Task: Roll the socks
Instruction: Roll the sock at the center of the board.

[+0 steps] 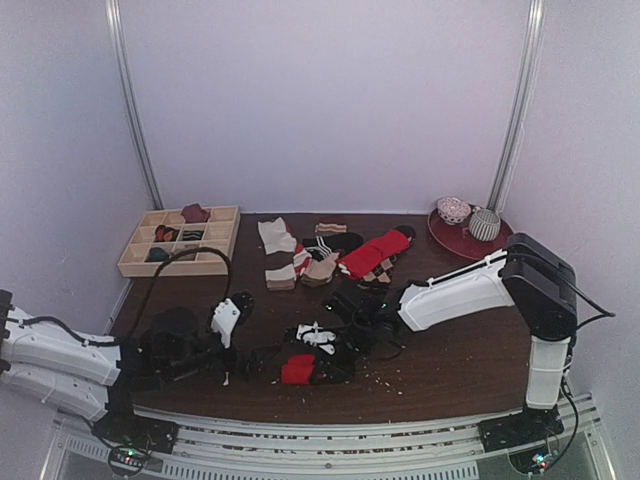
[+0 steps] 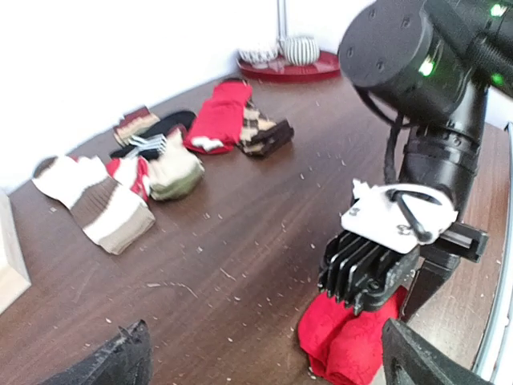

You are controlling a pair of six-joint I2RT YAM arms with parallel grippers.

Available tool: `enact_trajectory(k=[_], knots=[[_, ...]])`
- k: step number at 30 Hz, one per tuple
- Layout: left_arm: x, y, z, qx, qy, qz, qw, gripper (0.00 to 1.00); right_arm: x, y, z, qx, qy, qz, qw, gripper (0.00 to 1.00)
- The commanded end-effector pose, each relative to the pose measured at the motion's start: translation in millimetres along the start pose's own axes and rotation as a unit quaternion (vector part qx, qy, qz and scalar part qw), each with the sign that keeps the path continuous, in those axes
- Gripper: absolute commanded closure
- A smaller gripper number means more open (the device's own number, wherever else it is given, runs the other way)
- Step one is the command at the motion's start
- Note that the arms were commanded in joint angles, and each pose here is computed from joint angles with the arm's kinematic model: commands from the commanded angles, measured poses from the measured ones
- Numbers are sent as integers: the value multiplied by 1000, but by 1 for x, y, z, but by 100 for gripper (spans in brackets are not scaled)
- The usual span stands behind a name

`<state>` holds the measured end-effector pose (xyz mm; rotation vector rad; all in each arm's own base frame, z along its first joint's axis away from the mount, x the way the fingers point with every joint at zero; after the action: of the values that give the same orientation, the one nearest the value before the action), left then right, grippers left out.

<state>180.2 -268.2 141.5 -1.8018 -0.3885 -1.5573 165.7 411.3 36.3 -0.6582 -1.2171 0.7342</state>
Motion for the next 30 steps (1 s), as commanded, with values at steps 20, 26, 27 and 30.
enact_trajectory(k=[20, 26, 27, 30], knots=[[-20, 4, -32, -153, 52, -34, 986, 13, -129, 32, 0, 30, 147, 203, 968, 74], [-27, 24, -43, -185, 53, 6, 981, 2, -130, 32, -2, 29, 146, 203, 968, 74], [-28, 25, -45, -195, 51, 9, 979, 2, -131, 32, -3, 27, 146, 203, 968, 74], [-33, 29, -45, -209, 39, 21, 977, 2, -130, 31, -3, 26, 145, 199, 969, 73]])
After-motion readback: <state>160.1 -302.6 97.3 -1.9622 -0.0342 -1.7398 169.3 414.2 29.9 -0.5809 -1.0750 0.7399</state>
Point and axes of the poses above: each gripper's point midway between its finger pads, its own y axis out along the fingers, its own z axis along the line the jaws close on, x = y × z, the point moved 2 cm from there along -y, back along the fingers, and after that the axes turned 4 degrees about -y, right-handed, at the moved point
